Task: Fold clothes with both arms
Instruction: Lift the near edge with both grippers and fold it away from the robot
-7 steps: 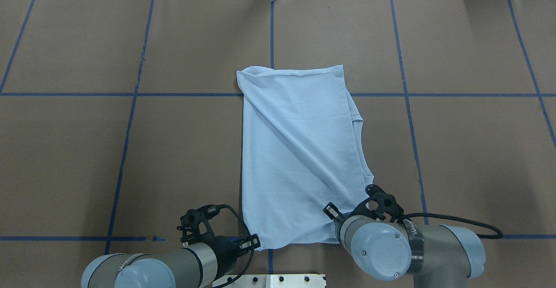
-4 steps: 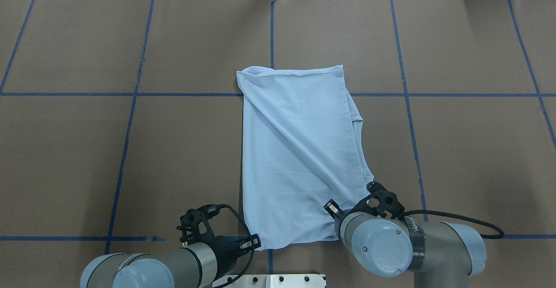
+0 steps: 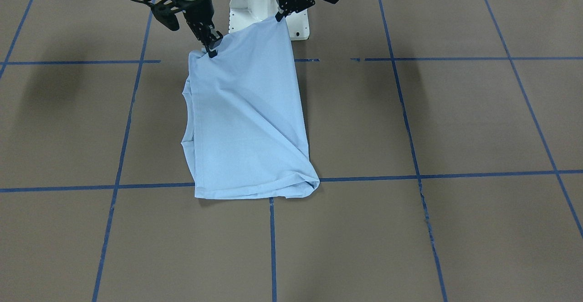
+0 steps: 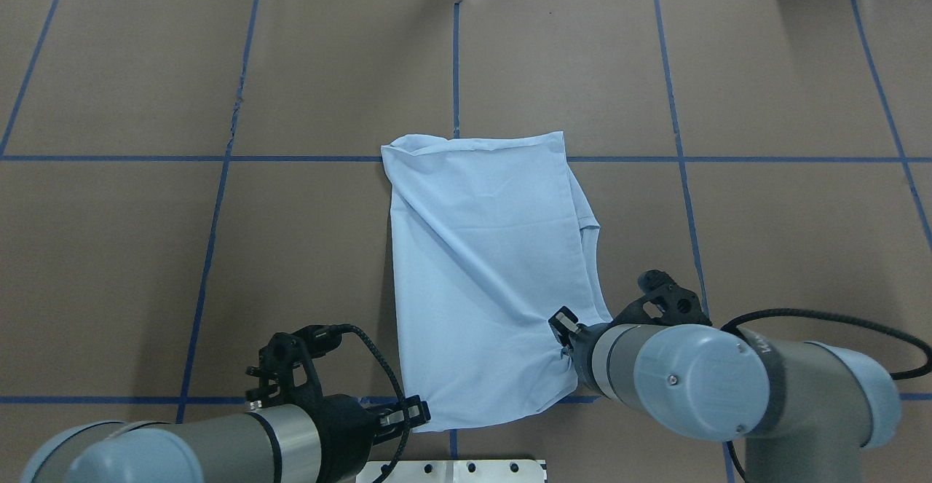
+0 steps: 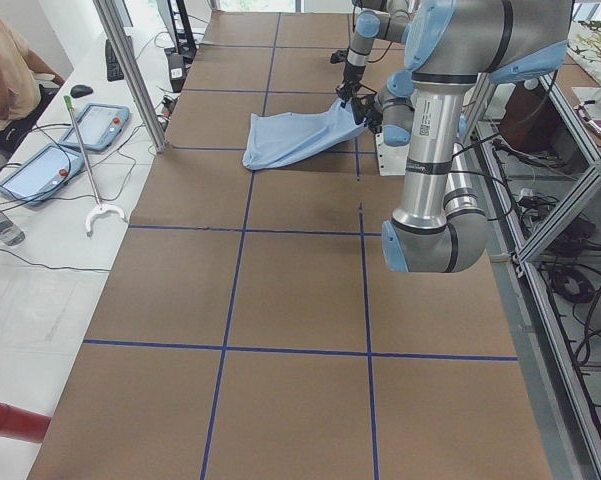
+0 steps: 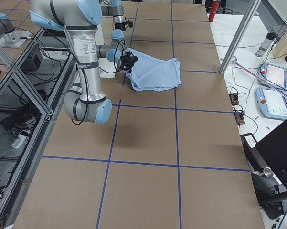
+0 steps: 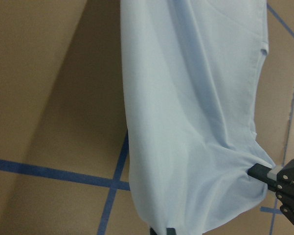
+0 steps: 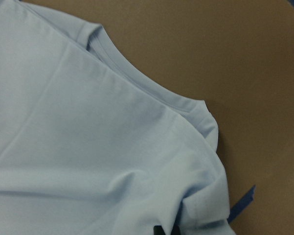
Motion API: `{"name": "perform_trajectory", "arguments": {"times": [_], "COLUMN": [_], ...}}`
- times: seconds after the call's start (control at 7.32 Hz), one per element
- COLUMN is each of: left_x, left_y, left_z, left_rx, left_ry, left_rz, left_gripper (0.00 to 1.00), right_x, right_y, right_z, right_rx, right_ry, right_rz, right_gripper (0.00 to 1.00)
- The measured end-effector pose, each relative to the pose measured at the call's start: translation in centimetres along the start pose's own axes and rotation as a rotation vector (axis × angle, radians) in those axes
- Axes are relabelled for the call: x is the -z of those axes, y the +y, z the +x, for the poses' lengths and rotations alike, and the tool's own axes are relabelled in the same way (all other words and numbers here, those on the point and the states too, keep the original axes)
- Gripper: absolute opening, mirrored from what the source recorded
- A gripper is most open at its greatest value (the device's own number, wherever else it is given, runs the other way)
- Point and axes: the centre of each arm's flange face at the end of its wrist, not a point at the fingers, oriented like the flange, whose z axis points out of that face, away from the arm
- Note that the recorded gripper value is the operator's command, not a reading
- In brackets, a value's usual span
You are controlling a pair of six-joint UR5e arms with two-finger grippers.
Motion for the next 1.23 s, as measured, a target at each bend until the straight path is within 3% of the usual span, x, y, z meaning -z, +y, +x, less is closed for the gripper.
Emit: {"name": "perform_trajectory", "arguments": {"times": [0.27,0.41,0.96,1.23], "left_x": [4.6,5.1,1.8,-1.8], "left_y": [-0.5,-1.4,-10.1,-14.9], "left_z": [1.5,1.7,3.2,3.3], "left_rx": [-0.006,-0.021,-0.13,-0.179], "left_ry": [-0.033,-0.048,-0.118,-0.189], "left_rz": [-0.004,0.015,0.13,0.194], "left_gripper": [0.0,0.0,0.0,0.0], "right_x": [4.5,4.2,0.9,-3.5], "right_y": [0.4,1.2,-0.5,-3.7], "right_z": [-1.7,-2.6,-8.9,-12.8], "right_rx": [-0.009,0.004,0.094,0.106], "right_ry": [0.015,0.03,0.029,0.02], "right_rz": [-0.017,-0.008,0.084,0.138], "right_gripper": [0.0,0.0,0.0,0.0]}}
